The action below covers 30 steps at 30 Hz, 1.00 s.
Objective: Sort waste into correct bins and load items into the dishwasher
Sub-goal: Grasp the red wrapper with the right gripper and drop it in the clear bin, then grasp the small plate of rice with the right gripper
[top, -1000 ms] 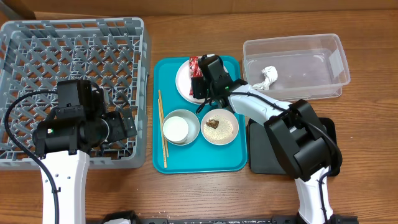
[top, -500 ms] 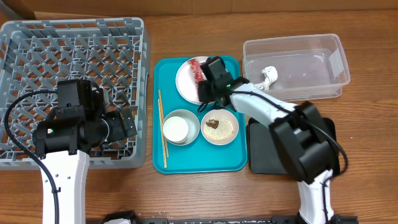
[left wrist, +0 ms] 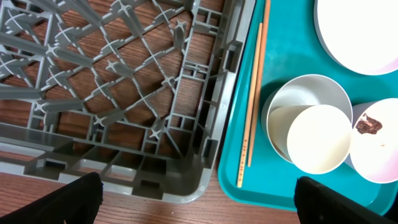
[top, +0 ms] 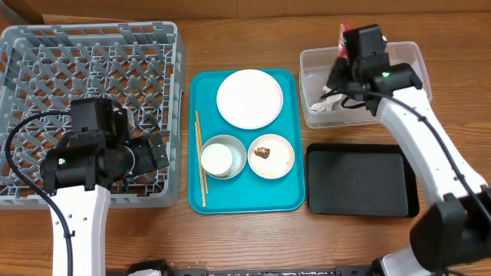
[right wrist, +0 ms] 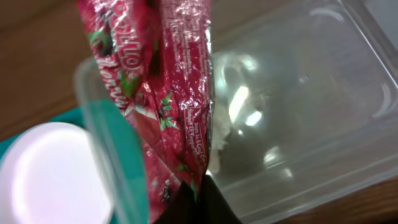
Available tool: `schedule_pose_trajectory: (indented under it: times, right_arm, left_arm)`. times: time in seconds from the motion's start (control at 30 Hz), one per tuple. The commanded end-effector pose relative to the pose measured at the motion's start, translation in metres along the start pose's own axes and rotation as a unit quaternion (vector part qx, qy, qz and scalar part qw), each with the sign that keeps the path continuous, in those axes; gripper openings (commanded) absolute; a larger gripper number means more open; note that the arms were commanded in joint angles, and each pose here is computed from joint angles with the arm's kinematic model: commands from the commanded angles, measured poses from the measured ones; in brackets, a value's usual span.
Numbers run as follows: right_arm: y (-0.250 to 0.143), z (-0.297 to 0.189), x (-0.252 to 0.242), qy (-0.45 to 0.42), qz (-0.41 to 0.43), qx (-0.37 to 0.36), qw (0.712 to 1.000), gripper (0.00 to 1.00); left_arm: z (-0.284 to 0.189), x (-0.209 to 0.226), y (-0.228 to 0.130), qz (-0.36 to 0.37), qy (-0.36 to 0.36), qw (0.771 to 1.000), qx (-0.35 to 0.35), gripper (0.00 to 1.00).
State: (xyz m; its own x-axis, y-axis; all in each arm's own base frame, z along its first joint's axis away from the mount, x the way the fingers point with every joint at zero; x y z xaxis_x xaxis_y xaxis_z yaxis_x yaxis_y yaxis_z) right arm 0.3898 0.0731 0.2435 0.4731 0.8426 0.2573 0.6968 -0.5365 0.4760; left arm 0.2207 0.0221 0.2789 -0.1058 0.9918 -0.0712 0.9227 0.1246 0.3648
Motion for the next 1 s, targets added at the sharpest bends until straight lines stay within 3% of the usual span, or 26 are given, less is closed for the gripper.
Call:
schedule_pose_trajectory:
  times: [0.0, 0.03, 0.13, 0.3, 0.43, 0.57, 0.73, 0.9, 0.97]
  right_arm:
    - [-0.001, 0.016, -0.008, -0.015, 0.027, 0.018, 0.999, 0.25]
    - [0.002, 0.016, -0.010, -0.015, 0.030, 0.015, 0.999, 0.31]
    - [0.014, 0.000, -0.012, -0.004, 0.019, -0.004, 1.000, 0.35]
    - [0.034, -0.062, -0.018, 0.050, -0.008, -0.045, 0.998, 0.37]
    - [0.026, -0.103, -0.035, 0.085, -0.043, -0.022, 0.995, 0.38]
    - [0.001, -0.121, -0.054, 0.081, -0.085, 0.041, 0.992, 0.40]
    - [-0.049, -0.133, -0.058, 0.136, -0.166, 0.077, 0.974, 0.55]
    - [-0.104, -0.137, -0.039, 0.251, -0.298, 0.092, 0.916, 0.66]
    - [-0.124, -0.128, -0.026, 0.269, -0.330, 0.101, 0.899, 0.65]
  left_arm:
    - [-0.005, 0.001, 0.004, -0.007, 0.002, 1.000, -0.011, 1.00]
    - [-0.005, 0.001, 0.004, -0.007, 0.002, 1.000, -0.011, 1.00]
    - [-0.005, 0.001, 0.004, -0.007, 0.002, 1.000, -0.011, 1.00]
    - [-0.005, 0.001, 0.004, -0.007, 0.002, 1.000, -0.011, 1.00]
    - [-0.005, 0.001, 0.004, -0.007, 0.002, 1.000, -0.011, 1.00]
    - [-0.005, 0.001, 0.005, -0.005, 0.002, 1.000, -0.011, 1.00]
    - [-0.005, 0.001, 0.005, -0.004, 0.002, 1.000, -0.014, 1.00]
    - [-0.005, 0.001, 0.006, -0.004, 0.002, 1.000, -0.017, 1.00]
    - [-0.005, 0.001, 0.007, -0.004, 0.002, 1.000, -0.020, 1.00]
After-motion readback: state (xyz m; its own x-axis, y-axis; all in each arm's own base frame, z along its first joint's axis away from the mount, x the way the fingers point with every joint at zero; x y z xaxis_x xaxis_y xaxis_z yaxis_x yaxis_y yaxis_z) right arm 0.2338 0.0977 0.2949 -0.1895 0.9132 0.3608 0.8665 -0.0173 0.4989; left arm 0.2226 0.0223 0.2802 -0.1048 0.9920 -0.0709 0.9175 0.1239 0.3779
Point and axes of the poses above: each gripper's point midway between its finger pads, its own z axis out along the fingers, its own x axis along the line the jaws close on, y = z × x, the point moved 9 cm from there along -z, back along the fingers, and after that the axes turned 10 degrees about z, right-handed, at the moved point
